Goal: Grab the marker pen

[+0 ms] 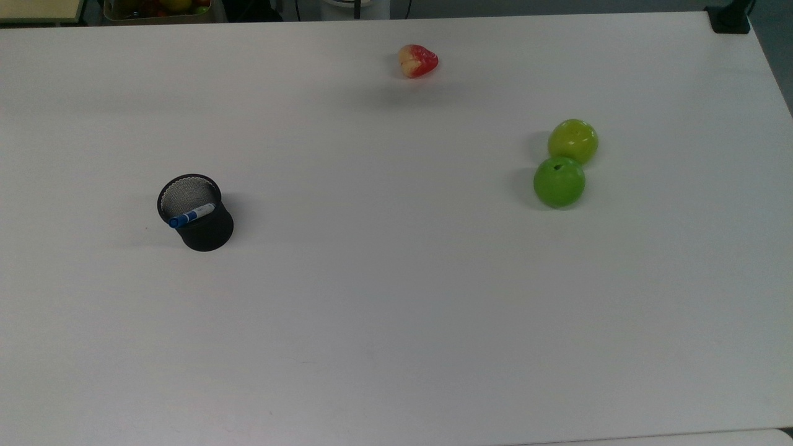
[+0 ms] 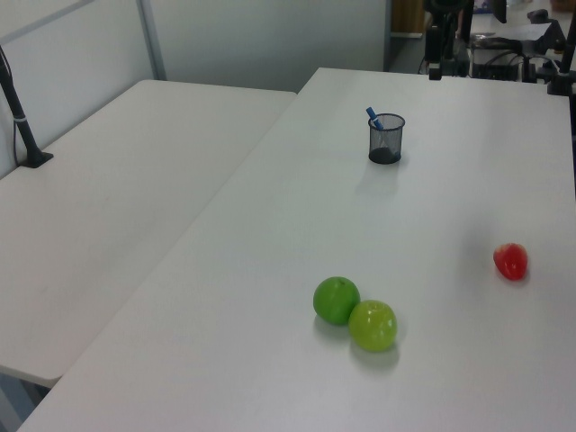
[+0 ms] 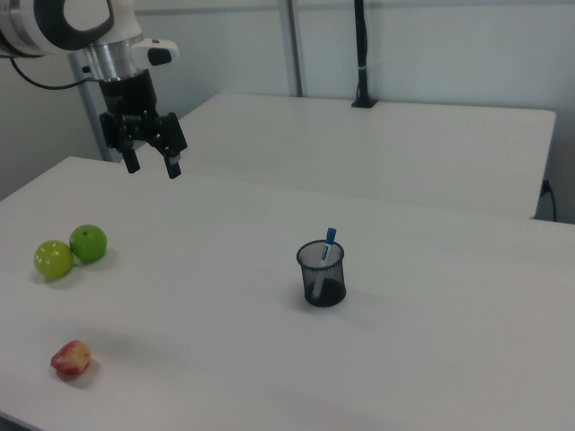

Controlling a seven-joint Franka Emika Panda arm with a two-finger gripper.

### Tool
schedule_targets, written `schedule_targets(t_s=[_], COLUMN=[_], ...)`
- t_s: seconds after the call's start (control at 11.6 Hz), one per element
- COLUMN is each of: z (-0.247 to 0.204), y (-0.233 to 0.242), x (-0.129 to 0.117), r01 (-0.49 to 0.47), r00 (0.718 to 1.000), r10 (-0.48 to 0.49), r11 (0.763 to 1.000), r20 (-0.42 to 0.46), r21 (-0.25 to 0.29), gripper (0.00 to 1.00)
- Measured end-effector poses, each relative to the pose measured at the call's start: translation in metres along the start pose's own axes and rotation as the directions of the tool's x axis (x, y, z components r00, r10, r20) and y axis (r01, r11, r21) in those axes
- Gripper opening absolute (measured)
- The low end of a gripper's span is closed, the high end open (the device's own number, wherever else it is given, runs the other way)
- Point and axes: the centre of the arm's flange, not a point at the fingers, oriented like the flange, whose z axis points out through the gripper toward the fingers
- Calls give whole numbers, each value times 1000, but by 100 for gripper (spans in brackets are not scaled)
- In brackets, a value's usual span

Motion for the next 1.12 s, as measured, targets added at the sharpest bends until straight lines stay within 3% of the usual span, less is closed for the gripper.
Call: schedule_targets(t_s=[0.86,1.12], z=[0,3], y=[6,29], x=[0,1], r01=[-6,-22], r00=[1000,1000], r10=[6,22], r11=[1000,1000], r20=[1,4], r21=[0,1], gripper=[100,100])
